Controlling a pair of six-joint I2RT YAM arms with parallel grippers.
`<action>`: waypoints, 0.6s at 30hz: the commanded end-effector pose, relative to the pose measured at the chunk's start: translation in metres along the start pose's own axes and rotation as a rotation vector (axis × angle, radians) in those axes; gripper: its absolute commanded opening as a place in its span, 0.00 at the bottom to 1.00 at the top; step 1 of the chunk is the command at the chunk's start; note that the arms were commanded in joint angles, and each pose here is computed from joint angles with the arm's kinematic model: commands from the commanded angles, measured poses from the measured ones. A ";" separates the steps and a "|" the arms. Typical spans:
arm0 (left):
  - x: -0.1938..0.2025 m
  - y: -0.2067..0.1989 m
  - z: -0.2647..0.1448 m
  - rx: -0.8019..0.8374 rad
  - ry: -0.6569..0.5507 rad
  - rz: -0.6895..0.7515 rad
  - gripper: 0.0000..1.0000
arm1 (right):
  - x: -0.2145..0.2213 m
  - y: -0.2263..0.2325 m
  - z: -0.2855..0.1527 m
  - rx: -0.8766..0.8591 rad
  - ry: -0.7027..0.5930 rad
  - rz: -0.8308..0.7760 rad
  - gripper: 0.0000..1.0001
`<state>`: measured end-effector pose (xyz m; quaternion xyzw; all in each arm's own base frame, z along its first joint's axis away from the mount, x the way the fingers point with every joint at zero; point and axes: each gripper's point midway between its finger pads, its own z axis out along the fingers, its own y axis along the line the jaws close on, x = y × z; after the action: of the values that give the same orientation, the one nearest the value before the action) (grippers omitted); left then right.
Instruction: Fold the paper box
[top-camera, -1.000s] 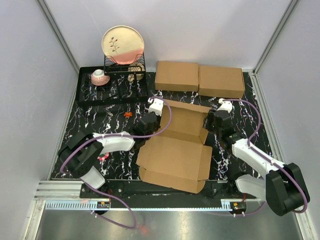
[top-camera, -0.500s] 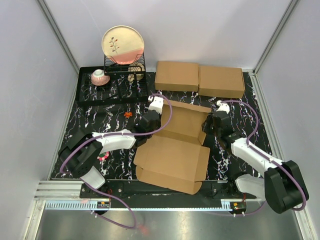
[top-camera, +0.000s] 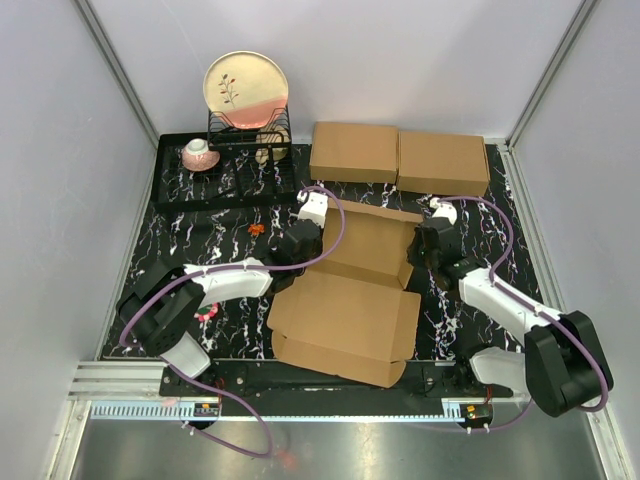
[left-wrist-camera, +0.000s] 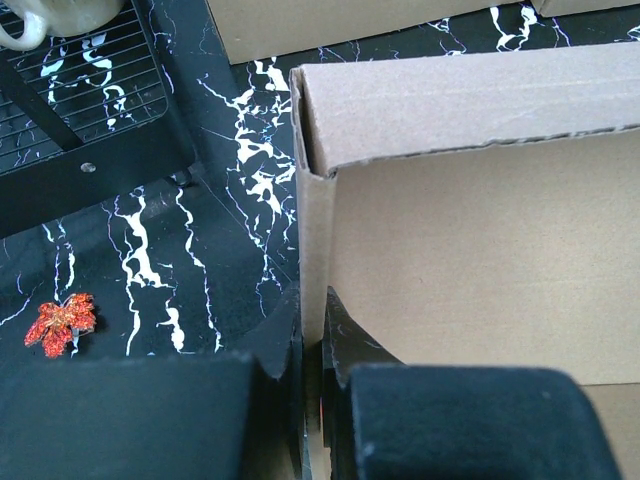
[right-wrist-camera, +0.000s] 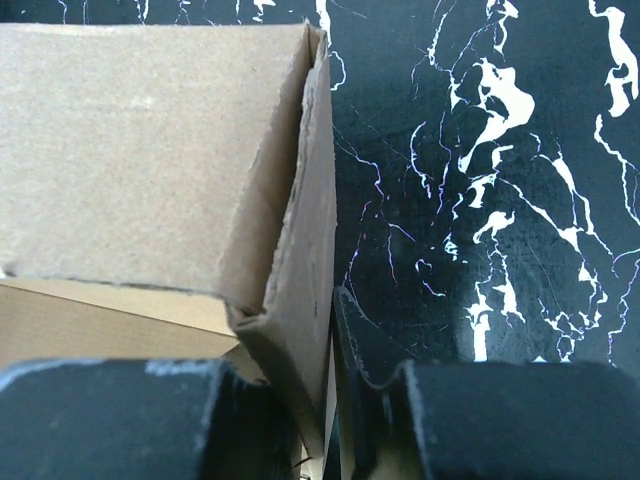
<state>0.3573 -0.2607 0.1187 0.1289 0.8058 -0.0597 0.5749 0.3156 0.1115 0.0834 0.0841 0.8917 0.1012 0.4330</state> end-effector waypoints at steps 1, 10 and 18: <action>-0.021 -0.006 -0.005 0.020 -0.037 -0.024 0.00 | 0.013 0.002 0.000 0.019 0.074 0.008 0.00; -0.021 -0.006 -0.003 0.004 -0.017 -0.024 0.00 | 0.020 0.012 -0.004 0.024 0.162 -0.017 0.46; -0.023 -0.004 -0.007 0.003 -0.016 -0.027 0.00 | 0.024 0.005 -0.003 0.077 0.181 -0.018 0.19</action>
<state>0.3549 -0.2602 0.1163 0.1294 0.8166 -0.0541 0.5599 0.2928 0.1197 0.0609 0.0729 0.9329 0.0743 0.3449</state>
